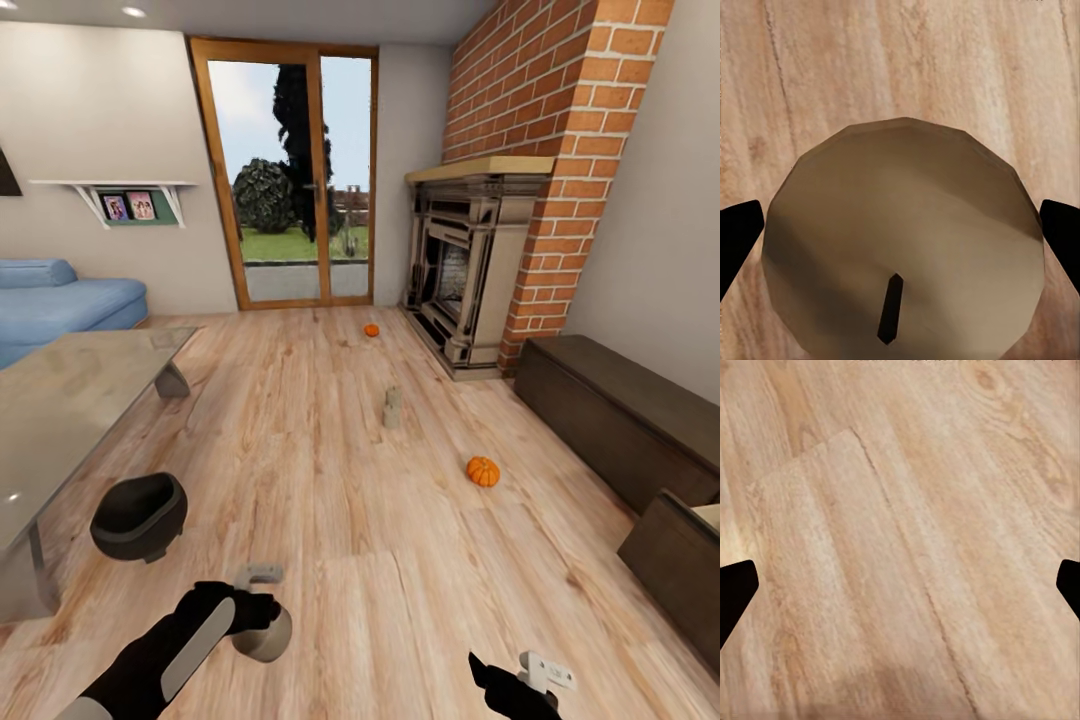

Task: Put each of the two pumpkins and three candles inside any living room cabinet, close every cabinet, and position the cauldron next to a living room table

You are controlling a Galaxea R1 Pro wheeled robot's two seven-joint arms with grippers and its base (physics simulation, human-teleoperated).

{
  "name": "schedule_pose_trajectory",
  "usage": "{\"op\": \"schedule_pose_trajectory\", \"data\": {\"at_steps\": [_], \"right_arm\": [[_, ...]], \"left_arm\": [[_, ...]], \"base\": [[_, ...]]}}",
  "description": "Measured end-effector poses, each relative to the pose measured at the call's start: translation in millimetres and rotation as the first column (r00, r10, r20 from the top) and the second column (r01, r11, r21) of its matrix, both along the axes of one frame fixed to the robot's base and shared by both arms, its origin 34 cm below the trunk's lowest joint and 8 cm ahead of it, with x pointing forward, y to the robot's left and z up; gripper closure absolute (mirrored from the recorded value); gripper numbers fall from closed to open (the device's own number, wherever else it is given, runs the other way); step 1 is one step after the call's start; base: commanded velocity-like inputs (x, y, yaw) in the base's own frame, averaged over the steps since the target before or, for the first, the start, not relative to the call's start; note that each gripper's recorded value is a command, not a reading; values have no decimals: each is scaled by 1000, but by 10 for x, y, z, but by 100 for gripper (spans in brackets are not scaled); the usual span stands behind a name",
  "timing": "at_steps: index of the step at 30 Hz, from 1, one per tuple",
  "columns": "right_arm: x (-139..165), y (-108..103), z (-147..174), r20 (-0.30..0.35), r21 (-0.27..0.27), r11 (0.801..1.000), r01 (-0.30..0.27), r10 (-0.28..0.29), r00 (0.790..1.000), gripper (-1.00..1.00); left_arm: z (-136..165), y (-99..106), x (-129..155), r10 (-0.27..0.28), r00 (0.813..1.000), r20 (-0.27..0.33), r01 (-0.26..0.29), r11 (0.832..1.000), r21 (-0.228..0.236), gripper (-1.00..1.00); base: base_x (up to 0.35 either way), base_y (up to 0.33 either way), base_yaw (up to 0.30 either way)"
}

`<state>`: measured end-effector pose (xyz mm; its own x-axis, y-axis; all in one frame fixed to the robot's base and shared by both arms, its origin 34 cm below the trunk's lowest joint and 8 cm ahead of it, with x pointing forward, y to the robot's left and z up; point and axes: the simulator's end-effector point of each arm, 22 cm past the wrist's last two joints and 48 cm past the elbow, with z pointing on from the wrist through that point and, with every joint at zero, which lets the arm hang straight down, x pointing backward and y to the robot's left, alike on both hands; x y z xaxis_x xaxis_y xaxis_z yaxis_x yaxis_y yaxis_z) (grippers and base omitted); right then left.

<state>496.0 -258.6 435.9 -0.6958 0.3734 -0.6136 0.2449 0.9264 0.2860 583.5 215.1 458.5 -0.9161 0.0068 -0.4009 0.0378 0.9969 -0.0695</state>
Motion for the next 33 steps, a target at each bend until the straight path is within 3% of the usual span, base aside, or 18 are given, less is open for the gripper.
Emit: {"op": "schedule_pose_trajectory", "data": {"at_steps": [21, 33], "right_arm": [[-6, 14, -6, 0, -1, 1000, -2, 2, 1000, -100], [-6, 16, -6, 0, -1, 1000, -2, 2, 1000, -100]], "left_arm": [[-7, 53, 1, 15, 1000, -2, -15, 1000, 4, 100], [-151, 132, -110, 34, 999, -41, -33, 999, 19, 100]], "base": [[311, 0, 11], [333, 0, 4]]}}
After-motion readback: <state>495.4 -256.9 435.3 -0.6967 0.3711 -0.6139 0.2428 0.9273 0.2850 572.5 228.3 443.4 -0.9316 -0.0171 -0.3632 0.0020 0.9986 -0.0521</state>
